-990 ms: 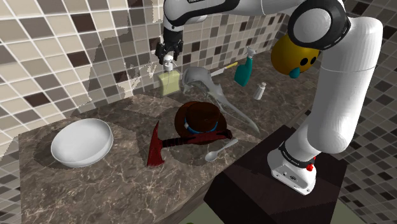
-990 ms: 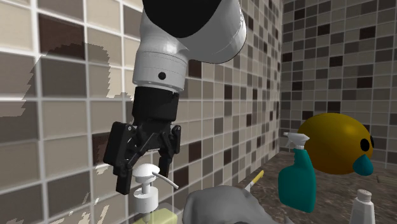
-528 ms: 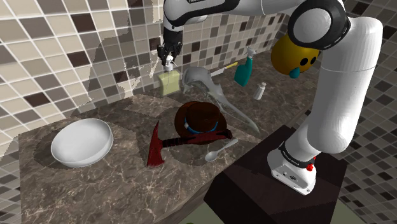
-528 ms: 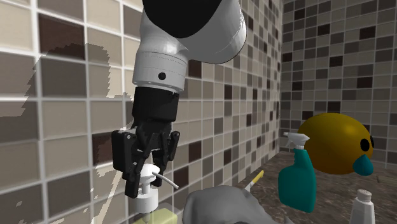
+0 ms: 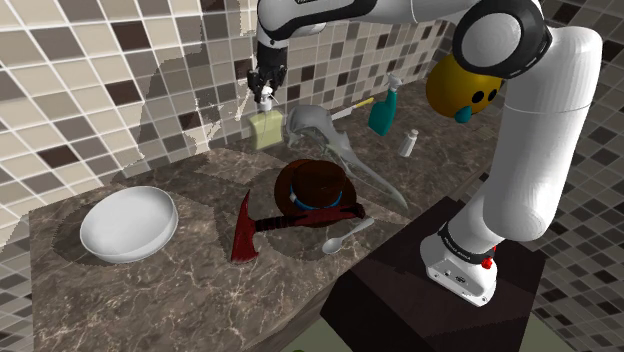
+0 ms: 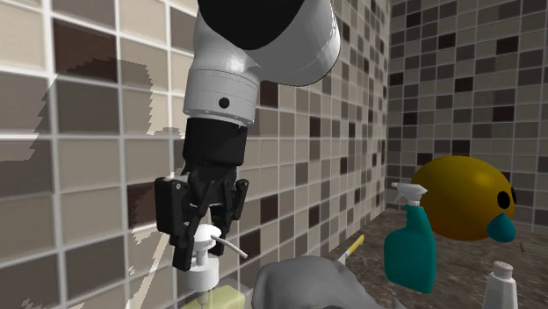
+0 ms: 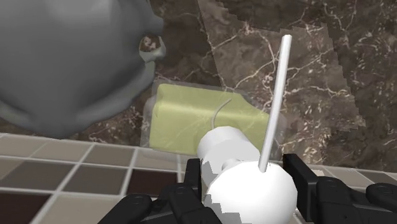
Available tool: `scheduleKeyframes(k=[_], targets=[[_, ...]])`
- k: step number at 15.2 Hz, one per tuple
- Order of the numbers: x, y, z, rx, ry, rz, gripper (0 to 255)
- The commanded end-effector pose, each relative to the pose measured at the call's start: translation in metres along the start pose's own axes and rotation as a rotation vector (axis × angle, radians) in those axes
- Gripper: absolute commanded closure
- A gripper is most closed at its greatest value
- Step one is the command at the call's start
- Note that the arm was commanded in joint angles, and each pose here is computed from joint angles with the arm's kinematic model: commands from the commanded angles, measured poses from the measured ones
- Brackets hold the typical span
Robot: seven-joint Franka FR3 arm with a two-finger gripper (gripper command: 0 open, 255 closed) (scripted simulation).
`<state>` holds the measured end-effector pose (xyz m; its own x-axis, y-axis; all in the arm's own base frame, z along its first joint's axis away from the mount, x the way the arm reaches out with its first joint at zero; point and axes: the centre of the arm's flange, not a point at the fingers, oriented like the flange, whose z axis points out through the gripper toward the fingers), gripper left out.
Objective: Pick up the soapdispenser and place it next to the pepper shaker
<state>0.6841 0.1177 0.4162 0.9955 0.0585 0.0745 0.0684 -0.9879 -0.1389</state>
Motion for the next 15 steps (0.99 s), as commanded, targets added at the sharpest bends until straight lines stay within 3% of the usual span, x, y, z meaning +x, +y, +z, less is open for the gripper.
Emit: scheduleKeyframes(k=[1,15], targets=[[0.001,-0.002,-0.008,0.0,0.0,0.0,255],[0.006,-0.012,-0.081,0.0,0.0,0.0,255]])
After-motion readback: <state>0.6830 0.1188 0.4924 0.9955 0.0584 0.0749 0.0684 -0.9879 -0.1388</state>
